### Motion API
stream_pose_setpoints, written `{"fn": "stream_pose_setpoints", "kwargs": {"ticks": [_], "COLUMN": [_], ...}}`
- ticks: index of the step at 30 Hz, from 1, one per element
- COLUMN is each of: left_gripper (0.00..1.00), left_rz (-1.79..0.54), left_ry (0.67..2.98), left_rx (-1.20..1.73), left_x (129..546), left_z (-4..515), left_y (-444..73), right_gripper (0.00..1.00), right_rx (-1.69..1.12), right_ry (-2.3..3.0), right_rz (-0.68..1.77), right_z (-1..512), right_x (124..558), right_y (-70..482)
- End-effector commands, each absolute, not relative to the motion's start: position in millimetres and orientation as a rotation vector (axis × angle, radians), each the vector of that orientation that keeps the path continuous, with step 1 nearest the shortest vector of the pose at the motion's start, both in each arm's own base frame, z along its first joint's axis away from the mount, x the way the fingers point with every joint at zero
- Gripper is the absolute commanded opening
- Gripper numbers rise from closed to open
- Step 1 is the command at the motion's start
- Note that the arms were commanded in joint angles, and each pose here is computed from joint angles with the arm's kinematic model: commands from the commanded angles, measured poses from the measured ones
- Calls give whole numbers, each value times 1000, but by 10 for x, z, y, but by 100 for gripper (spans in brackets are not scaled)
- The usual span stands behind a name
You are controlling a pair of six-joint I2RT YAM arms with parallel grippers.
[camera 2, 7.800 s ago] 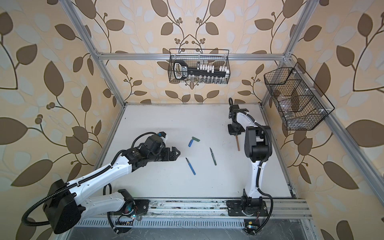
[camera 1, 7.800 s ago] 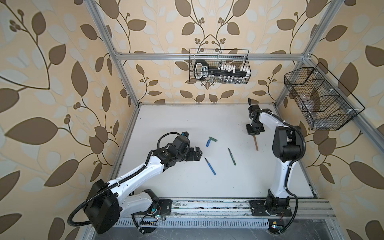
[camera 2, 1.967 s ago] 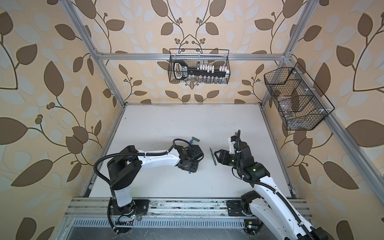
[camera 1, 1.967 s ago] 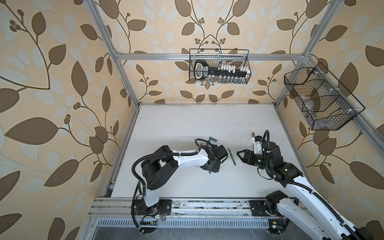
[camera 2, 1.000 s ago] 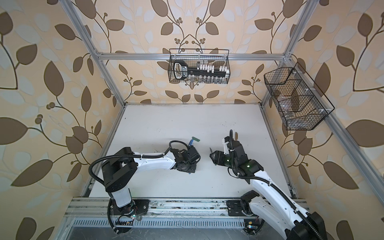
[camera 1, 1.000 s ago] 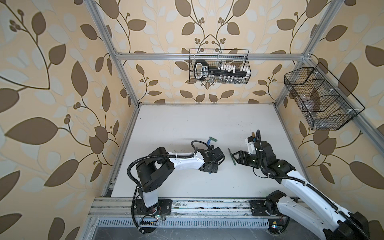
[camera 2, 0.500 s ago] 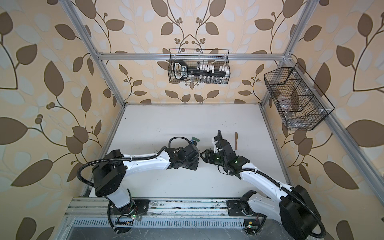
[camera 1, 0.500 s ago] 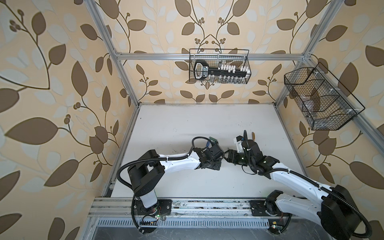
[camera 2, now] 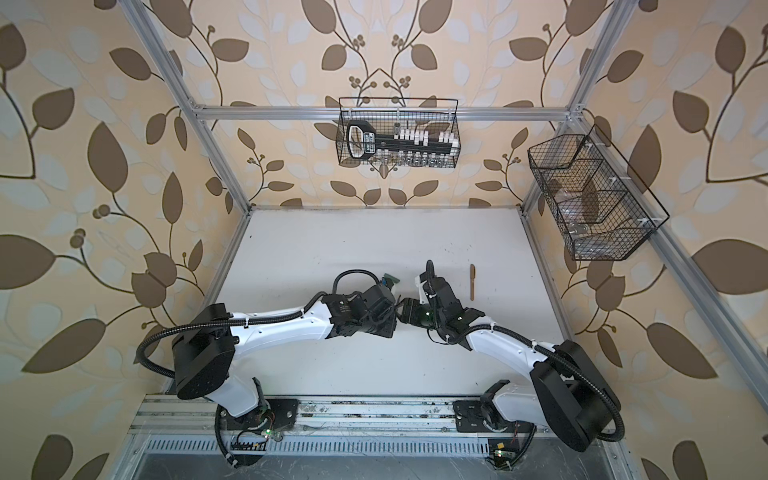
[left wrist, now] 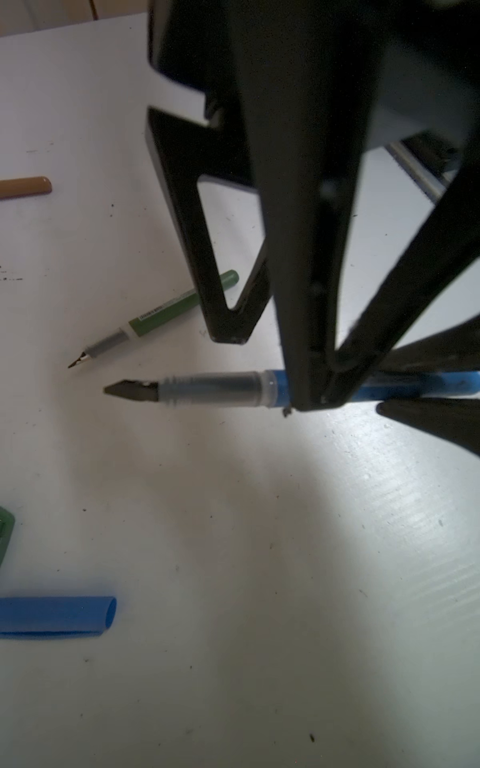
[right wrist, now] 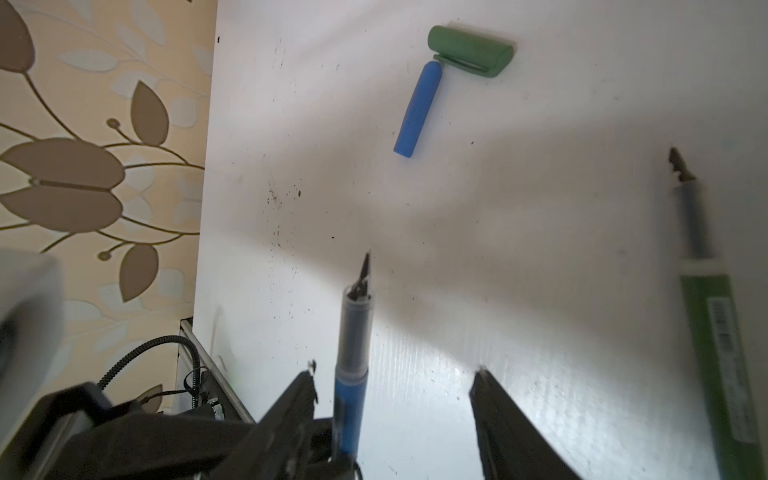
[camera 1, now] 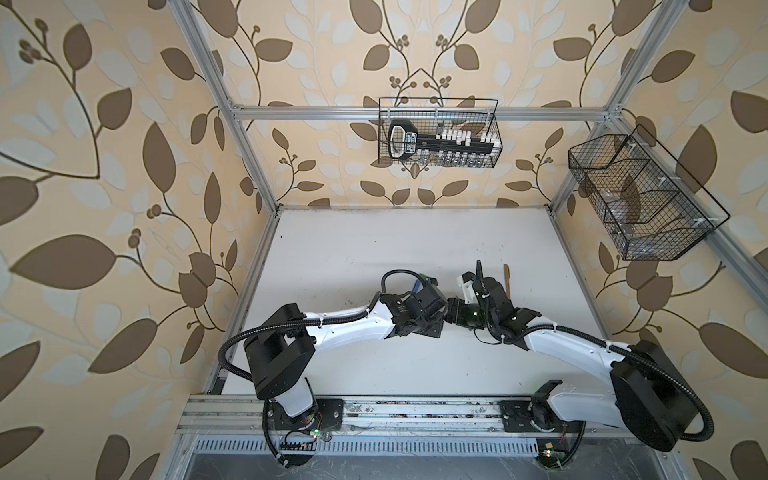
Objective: Insert the pens into the pen caps
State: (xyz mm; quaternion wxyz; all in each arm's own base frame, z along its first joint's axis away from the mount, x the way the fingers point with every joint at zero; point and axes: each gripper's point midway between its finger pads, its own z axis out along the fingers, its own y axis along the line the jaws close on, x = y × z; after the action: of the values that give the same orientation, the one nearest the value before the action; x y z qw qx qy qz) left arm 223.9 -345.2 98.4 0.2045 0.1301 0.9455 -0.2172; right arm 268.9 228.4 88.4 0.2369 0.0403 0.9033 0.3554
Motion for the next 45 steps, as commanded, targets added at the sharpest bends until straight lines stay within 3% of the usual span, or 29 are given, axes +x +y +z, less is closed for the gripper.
{"fn": "stream_pose_setpoints", "kwargs": {"ticks": [1, 18, 32, 34, 38, 41, 43, 45], "left_gripper": [13, 15, 17, 21, 35, 40, 49, 49], "left_rz": [-654, -659, -660, -643, -535, -413, -394, -426], "left_ry": [2600, 2574, 2575, 2574, 2578, 2621, 2676, 2711], "left_rx": [405, 400, 397, 379, 258, 88, -17, -136], "left_x": [2199, 2203, 2195, 2208, 2256, 2197, 2075, 1989], "left_z": [1129, 1213, 1202, 1209, 1295, 1290, 1140, 958], "left_y": [-3482, -3441, -3435, -3402, -3154, -2797, -2626, -2574], "right_gripper": [60, 49, 24, 25, 37, 41, 42, 43], "right_rx": [112, 127, 116, 89, -69, -169, -184, -154], "right_ry": [2416, 2408, 2403, 2423, 2500, 2545, 2565, 2568], "right_rz": [1081, 1112, 1138, 1073, 766, 653, 620, 613], "right_z": [1012, 995, 1032, 1027, 1084, 1104, 1063, 1014], "right_x": [2760, 2865, 2892, 2916, 2974, 2949, 2909, 2880], "right_y": [2438, 2530, 2595, 2543, 2347, 2275, 2215, 2126]}}
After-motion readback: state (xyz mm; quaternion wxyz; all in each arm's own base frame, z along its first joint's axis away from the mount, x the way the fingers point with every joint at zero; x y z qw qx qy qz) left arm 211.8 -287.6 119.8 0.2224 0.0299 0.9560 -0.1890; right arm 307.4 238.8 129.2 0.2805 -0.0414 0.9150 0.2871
